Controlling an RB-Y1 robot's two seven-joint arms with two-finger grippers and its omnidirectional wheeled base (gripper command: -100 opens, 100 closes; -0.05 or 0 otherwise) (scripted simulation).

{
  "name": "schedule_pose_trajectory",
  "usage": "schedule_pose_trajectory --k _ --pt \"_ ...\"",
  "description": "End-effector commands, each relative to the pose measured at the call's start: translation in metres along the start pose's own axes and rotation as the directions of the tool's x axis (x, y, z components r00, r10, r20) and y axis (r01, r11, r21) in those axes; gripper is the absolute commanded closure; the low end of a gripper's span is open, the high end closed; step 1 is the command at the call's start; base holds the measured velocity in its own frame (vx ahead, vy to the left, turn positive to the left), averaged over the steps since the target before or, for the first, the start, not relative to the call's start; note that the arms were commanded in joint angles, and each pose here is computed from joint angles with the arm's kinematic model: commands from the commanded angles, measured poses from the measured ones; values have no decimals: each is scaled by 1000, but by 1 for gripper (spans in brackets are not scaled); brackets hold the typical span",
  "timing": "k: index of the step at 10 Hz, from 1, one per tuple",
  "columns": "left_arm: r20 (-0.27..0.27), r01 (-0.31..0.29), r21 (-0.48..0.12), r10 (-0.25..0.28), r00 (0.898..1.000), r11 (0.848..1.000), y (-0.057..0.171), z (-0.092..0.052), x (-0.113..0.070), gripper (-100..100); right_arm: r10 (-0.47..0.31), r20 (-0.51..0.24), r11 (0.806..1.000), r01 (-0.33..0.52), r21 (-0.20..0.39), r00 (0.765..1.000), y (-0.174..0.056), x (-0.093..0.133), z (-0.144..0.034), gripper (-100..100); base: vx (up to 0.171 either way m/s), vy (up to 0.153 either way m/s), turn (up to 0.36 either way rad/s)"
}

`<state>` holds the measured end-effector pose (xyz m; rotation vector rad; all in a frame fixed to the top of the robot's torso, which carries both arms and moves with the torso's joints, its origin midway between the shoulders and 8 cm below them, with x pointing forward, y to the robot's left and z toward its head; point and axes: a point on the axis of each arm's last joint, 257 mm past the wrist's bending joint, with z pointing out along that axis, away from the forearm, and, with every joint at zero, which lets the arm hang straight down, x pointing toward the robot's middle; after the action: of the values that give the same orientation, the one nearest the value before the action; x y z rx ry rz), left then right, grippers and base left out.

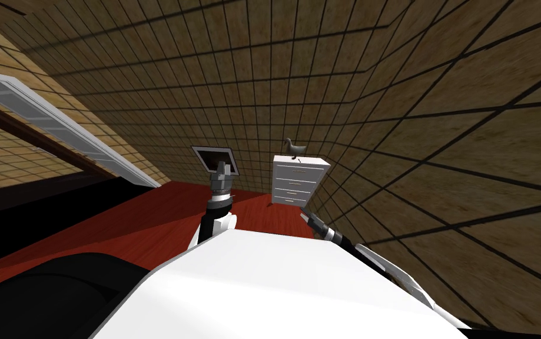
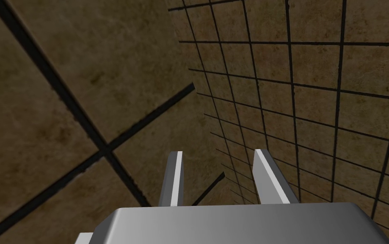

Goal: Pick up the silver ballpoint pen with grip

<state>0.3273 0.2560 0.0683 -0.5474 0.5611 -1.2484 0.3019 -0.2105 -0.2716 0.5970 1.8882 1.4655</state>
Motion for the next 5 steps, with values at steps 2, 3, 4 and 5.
schedule_pose_trajectory --k 2,3,4,5 --pt "0 0 0 0 1000 1000 0 0 0 0 2 -34 996 1 85 999 -24 -5 -19 -100 -25 31 48" --pt "0 0 0 0 1000 1000 0 0 0 0 30 -42 990 -24 138 999 -42 -6 -30 -100 -20 44 77" --pt "0 0 0 0 1000 1000 0 0 0 0 10 -56 987 -1 159 998 -45 -10 -37 -100 -16 37 34" --pt "0 0 0 0 1000 1000 0 0 0 0 -5 -67 984 17 175 998 -46 -14 -42 -100 -8 16 -10"
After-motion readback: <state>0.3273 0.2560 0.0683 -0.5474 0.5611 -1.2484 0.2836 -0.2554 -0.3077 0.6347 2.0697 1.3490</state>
